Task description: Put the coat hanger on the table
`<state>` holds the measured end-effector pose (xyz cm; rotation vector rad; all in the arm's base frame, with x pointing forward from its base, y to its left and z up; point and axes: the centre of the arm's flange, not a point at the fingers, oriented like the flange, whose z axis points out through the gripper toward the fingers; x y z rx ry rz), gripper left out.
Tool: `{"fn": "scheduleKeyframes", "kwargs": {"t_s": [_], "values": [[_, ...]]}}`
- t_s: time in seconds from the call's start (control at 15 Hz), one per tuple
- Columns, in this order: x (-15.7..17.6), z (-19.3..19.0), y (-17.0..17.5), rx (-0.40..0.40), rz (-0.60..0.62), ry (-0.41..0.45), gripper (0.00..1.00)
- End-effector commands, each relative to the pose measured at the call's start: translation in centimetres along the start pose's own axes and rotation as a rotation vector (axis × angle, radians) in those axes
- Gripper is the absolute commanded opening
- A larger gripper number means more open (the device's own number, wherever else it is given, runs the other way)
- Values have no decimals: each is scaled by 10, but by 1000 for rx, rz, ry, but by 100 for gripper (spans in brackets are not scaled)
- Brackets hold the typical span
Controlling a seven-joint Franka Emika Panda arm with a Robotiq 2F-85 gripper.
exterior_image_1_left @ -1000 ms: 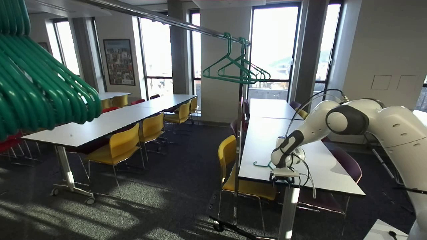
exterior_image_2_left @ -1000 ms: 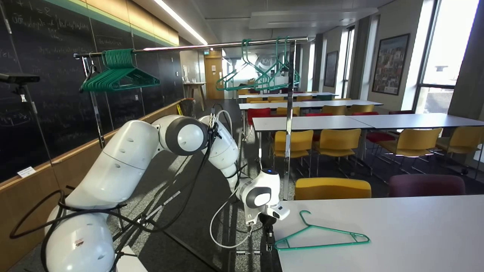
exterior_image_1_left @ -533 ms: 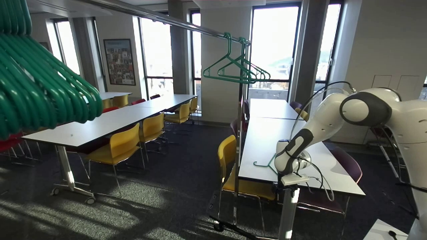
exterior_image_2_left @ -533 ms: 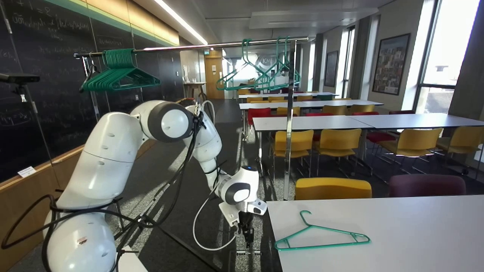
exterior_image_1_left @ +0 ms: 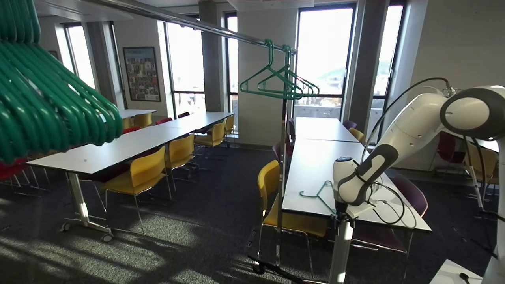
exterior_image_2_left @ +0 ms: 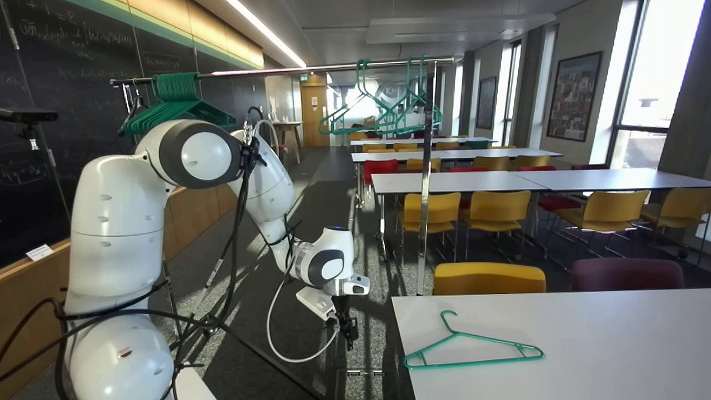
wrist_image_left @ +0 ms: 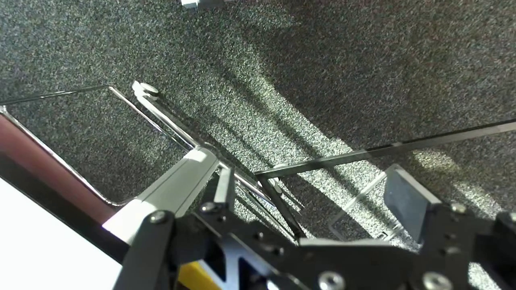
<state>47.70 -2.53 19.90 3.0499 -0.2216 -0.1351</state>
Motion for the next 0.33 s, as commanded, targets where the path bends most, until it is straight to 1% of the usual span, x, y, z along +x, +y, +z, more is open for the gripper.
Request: {"fn": "scheduleKeyframes", "kwargs": {"t_s": [0.0,0.27], "values": [[0,4,0,-2,0,-7,100],[3,13,0,-5,0,-21,100]]}}
